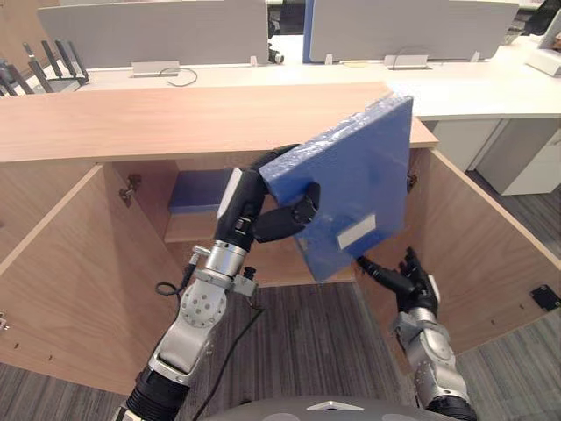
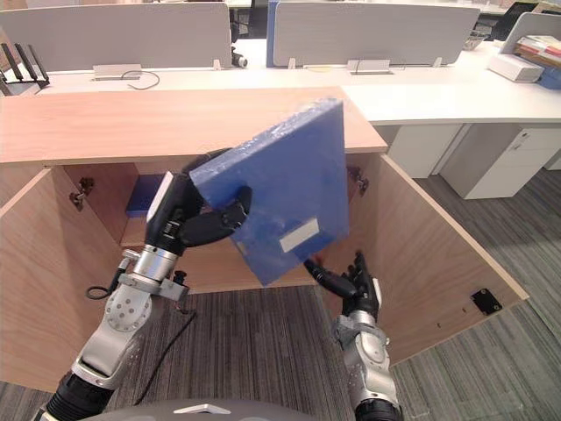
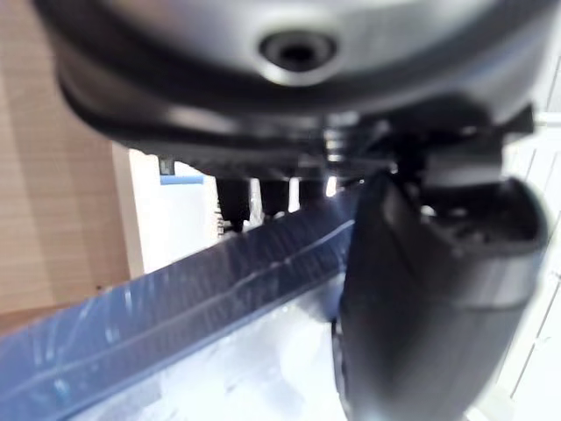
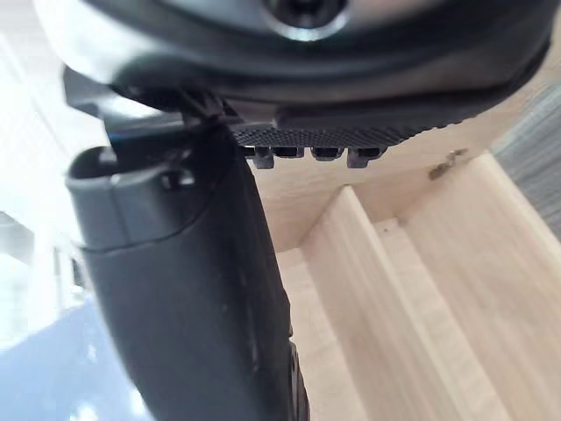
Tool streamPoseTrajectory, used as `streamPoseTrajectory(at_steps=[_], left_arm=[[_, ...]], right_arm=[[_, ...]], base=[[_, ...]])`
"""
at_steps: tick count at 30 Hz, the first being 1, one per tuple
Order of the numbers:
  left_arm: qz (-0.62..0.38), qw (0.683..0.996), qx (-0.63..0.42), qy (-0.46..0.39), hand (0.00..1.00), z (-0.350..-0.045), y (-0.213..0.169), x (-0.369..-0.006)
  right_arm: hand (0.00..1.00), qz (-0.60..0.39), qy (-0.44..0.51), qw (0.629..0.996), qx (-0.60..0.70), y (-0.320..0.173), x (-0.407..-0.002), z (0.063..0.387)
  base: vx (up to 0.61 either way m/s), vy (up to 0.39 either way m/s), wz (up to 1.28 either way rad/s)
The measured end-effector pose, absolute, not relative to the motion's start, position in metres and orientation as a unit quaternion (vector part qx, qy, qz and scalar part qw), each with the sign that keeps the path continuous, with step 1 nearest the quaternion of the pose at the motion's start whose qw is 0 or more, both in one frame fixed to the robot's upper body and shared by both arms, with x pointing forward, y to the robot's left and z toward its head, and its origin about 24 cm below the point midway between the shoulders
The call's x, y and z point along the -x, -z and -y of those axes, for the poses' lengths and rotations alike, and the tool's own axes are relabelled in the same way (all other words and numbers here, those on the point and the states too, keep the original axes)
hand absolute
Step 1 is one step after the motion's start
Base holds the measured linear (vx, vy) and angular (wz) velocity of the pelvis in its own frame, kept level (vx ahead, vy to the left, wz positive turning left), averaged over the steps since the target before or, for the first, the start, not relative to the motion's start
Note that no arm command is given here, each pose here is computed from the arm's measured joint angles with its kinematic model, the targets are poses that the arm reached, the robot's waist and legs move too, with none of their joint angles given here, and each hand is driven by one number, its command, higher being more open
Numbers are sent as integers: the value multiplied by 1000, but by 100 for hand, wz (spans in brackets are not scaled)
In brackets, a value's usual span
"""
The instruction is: Walk over to the cabinet, pick up the folder, carry it to the office cabinet, place the folder inside the office cabinet, then close the office cabinet door
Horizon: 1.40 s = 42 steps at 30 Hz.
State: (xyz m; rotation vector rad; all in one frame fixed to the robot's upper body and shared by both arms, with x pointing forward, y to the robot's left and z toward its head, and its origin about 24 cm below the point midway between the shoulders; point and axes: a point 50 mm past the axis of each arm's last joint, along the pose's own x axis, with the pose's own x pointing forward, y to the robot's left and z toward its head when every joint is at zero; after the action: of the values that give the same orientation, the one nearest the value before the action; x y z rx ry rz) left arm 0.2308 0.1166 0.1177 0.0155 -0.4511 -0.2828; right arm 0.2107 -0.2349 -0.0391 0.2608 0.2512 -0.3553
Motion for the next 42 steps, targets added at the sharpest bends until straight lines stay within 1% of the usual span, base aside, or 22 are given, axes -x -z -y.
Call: streamPoseTrajectory(at_steps=[3, 6, 9, 17, 21, 25, 30, 32, 35, 42], left_arm=[[226, 964, -6, 137, 0, -121, -120, -232], [229, 964, -10, 139, 0, -124, -121, -233], [231, 963, -12, 136, 0, -127, -122, -234], [239, 965, -12, 108, 0, -139, -125, -236], [241, 965, -17, 105, 0, -140, -126, -236], [241, 965, -19, 103, 0, -141, -126, -236], [245, 965, -27, 86, 0, -150, -128, -237], [245, 965, -29, 85, 0, -151, -128, -237], [245, 965, -30, 86, 0, -151, -128, -238], [245, 964, -32, 96, 0, -150, -128, -237]], right_arm=[[100, -83, 171, 976, -105, 18, -219, 248], [100, -40, 158, 983, -89, -3, -226, 254], [100, -20, 145, 987, -72, -13, -231, 258], [100, -20, 129, 991, -24, -17, -234, 258], [100, -15, 131, 991, 8, -23, -235, 267], [100, -4, 152, 988, 30, -32, -234, 283], [100, 35, 192, 979, 61, -61, -236, 316], [100, 51, 198, 977, 54, -70, -238, 323], [100, 78, 181, 979, 42, -84, -243, 323], [100, 122, 109, 986, 4, -103, -257, 307]], base=[[-29, -2, 0], [-56, -3, -1], [-60, 1, 1], [-24, 2, 1], [0, 0, 0], [0, 0, 0], [0, 0, 0], [-11, 1, -2], [-16, 3, -4], [0, 0, 0]])
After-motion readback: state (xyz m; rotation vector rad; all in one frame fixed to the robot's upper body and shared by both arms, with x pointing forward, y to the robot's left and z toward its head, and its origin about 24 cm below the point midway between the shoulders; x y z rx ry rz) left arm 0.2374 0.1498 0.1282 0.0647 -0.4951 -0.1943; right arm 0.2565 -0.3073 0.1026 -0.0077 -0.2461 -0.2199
